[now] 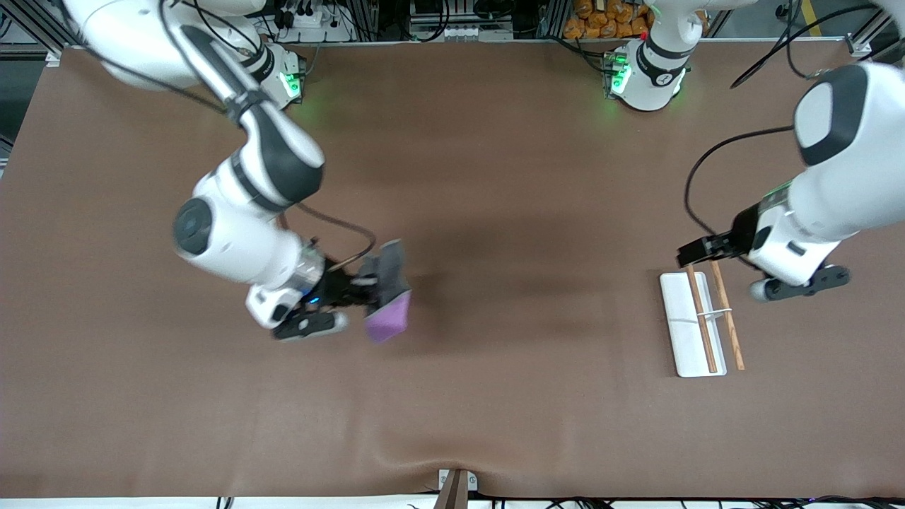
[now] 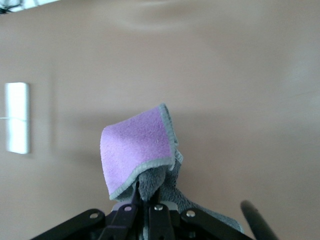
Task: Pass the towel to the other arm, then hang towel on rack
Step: 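Move the towel toward the middle while the left gripper reaches toward it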
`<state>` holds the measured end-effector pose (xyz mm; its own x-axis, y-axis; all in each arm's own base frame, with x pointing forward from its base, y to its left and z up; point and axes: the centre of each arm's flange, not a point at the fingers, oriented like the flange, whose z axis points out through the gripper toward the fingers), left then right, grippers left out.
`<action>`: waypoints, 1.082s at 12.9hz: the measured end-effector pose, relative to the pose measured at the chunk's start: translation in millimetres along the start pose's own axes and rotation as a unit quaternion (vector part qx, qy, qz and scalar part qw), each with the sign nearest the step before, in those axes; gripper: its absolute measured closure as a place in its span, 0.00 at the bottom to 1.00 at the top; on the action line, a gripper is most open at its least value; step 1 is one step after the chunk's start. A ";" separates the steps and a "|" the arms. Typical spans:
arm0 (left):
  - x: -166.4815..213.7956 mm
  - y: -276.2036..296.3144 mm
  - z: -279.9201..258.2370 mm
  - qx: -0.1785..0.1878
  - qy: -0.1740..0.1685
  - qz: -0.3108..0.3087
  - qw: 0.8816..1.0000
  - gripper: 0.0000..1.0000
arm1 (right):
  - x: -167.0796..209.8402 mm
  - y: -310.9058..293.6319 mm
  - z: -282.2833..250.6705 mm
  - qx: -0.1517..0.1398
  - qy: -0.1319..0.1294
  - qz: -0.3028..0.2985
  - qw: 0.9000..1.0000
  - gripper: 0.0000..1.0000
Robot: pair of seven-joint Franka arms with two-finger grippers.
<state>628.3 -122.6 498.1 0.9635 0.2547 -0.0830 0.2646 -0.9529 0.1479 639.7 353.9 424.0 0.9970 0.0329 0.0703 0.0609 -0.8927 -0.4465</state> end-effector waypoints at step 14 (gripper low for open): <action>-28.7 114.4 38.4 -0.079 -0.056 -0.230 0.968 0.00 | -89.2 -166.8 43.4 -0.024 0.036 -0.055 0.998 0.94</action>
<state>629.4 -245.2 479.6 0.7339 0.6188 -0.2803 0.6765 -0.7032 0.2189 542.6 519.4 453.5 0.9783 0.1010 0.1807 0.1653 -0.9064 -0.3887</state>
